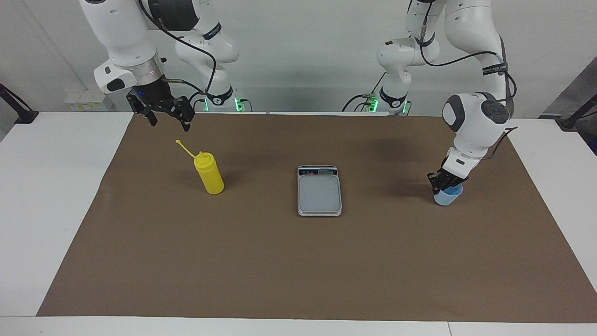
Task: Pour seasoning into cup on scale with both arms
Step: 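Grasp the light blue cup with the left gripper, then carry the cup with the left gripper over the scale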
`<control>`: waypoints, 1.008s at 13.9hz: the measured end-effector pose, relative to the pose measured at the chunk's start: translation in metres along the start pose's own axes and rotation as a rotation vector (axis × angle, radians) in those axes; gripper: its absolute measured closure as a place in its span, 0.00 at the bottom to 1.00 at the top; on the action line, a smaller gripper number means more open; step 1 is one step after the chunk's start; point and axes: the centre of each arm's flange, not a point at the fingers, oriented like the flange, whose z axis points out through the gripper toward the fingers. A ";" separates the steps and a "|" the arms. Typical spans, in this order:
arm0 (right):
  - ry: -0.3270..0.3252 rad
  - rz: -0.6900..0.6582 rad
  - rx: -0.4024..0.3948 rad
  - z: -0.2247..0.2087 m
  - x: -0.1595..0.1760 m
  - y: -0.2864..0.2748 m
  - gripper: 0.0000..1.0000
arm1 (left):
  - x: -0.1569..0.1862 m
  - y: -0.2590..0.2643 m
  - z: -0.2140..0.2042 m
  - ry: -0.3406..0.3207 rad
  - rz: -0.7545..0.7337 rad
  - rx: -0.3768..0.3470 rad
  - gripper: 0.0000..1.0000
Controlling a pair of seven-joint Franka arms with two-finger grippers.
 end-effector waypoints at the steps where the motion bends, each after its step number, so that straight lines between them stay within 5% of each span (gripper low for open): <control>1: 0.000 0.000 0.000 0.000 0.000 0.000 0.00 | 0.001 -0.001 -0.004 0.007 -0.002 0.000 0.95; 5: 0.000 0.000 0.000 0.000 0.000 0.000 0.00 | 0.006 0.021 -0.012 0.012 -0.041 -0.008 0.95; 14: 0.000 0.000 0.000 0.000 0.000 0.000 0.00 | -0.023 0.201 -0.036 0.000 -0.327 -0.029 0.96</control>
